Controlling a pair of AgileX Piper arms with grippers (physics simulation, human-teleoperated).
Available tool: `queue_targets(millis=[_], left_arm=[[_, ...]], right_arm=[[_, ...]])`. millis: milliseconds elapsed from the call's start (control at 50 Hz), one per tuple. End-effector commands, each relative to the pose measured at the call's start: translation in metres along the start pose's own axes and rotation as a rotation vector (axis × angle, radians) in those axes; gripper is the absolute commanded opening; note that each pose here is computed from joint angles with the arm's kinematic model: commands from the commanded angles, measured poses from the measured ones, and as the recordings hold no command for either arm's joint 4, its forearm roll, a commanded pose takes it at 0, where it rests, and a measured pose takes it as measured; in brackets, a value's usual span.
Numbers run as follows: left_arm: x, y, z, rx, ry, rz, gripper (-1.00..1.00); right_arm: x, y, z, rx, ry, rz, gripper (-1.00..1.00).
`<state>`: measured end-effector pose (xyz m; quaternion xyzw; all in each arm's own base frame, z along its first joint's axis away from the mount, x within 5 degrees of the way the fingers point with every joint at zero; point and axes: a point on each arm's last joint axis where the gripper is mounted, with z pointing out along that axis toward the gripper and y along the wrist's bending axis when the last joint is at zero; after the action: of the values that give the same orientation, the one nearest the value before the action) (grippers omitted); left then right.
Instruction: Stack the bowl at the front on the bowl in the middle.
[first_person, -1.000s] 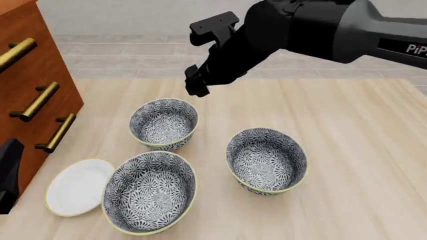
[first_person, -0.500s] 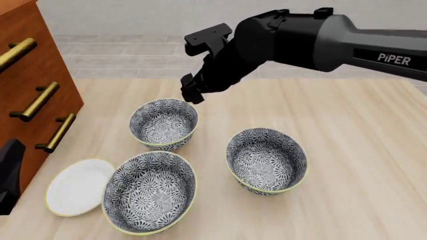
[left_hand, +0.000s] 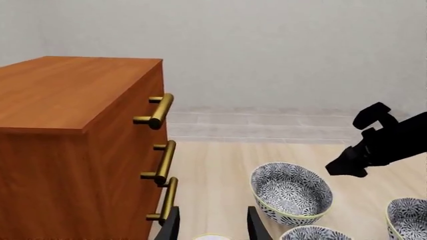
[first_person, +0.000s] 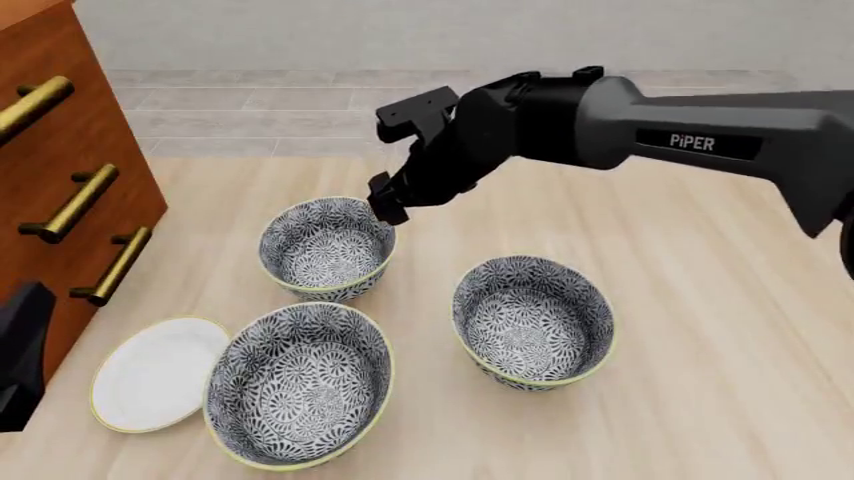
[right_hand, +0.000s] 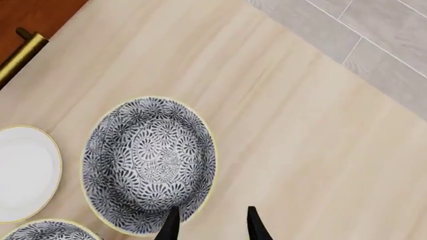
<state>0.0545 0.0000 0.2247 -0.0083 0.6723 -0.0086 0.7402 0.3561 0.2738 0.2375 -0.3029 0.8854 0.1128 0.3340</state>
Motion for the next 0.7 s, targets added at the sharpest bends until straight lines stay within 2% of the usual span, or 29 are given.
queue_targets(millis=[20, 260, 460, 700], left_arm=[[0.0, 0.0, 0.0, 0.006, 0.0, -0.005, 1.0], [0.001, -0.001, 0.0, 0.014, 0.003, -0.006, 1.0], [0.001, -0.001, 0.0, 0.01, 0.003, -0.011, 1.0], [0.001, -0.001, 0.001, 0.013, 0.004, -0.011, 1.0]], right_arm=[[0.0, -0.001, 0.019, 0.001, 0.003, 0.025, 1.0], [-0.003, 0.005, 0.035, -0.006, 0.014, 0.047, 1.0], [0.01, -0.003, 0.054, 0.005, 0.038, 0.048, 1.0], [0.02, -0.008, 0.063, 0.011, 0.046, 0.042, 1.0]])
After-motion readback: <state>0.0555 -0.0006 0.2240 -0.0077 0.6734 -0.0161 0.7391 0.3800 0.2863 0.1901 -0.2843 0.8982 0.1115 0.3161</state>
